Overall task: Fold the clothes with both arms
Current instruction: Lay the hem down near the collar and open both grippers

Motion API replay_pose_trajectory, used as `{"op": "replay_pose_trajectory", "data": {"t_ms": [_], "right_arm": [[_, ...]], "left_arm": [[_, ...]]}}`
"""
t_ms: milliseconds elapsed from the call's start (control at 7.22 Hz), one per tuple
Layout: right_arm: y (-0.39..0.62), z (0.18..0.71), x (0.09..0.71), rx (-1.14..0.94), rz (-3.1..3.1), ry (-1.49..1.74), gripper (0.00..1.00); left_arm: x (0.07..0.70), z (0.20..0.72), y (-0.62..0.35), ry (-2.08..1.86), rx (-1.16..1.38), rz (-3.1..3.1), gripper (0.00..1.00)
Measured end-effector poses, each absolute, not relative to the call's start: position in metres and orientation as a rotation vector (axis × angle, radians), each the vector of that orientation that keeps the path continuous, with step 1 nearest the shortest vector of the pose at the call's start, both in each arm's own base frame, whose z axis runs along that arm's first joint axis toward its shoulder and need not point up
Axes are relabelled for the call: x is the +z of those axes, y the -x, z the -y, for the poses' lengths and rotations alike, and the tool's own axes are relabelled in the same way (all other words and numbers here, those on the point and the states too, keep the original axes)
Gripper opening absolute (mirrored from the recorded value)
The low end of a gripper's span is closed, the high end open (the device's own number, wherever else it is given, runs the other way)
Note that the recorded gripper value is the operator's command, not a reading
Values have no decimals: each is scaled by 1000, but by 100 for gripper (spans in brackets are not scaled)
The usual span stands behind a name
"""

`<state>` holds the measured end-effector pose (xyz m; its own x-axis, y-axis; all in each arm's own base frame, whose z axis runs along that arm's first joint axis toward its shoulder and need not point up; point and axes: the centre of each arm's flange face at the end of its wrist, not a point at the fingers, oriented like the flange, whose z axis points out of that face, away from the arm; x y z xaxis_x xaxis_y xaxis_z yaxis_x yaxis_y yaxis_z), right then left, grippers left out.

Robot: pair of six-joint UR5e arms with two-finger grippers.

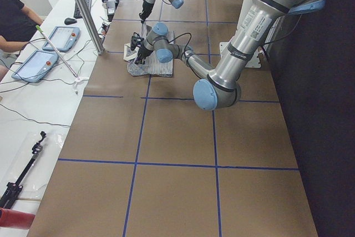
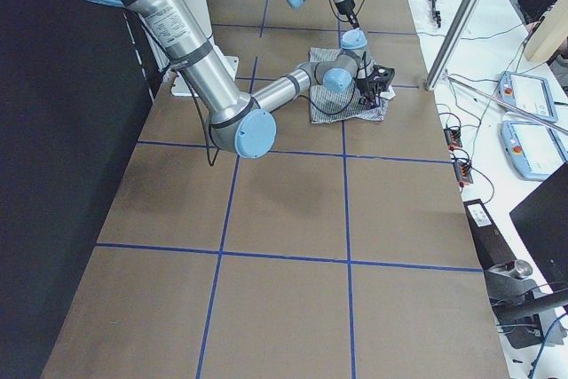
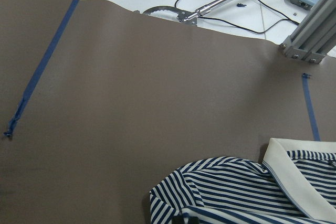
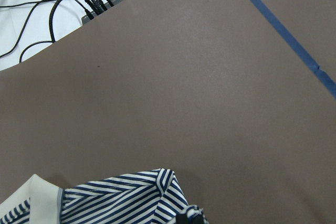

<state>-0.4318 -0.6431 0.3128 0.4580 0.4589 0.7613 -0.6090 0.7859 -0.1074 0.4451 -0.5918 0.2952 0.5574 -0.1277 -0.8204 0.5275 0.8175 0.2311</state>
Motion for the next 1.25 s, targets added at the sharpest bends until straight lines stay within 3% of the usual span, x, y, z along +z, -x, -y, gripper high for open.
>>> {"op": "replay_pose_trajectory", "data": {"t_ms": [139, 277, 416, 693, 1109, 1247], "right_arm": [[437, 646, 314, 660, 866, -186, 0], [442, 646, 318, 656, 858, -181, 6], [447, 647, 322, 654, 849, -177, 29], [456, 654, 327, 658, 826, -175, 39], [461, 660, 330, 666, 809, -186, 44], [459, 660, 329, 667, 823, -191, 49]], "left_arm": [[299, 595, -448, -486, -407, -895, 0], [304, 599, -452, -484, -408, -891, 11], [309, 602, -455, -484, -408, -890, 25], [312, 605, -458, -486, -407, -892, 37], [313, 608, -456, -488, -411, -891, 38], [311, 610, -452, -493, -413, -894, 38]]}}
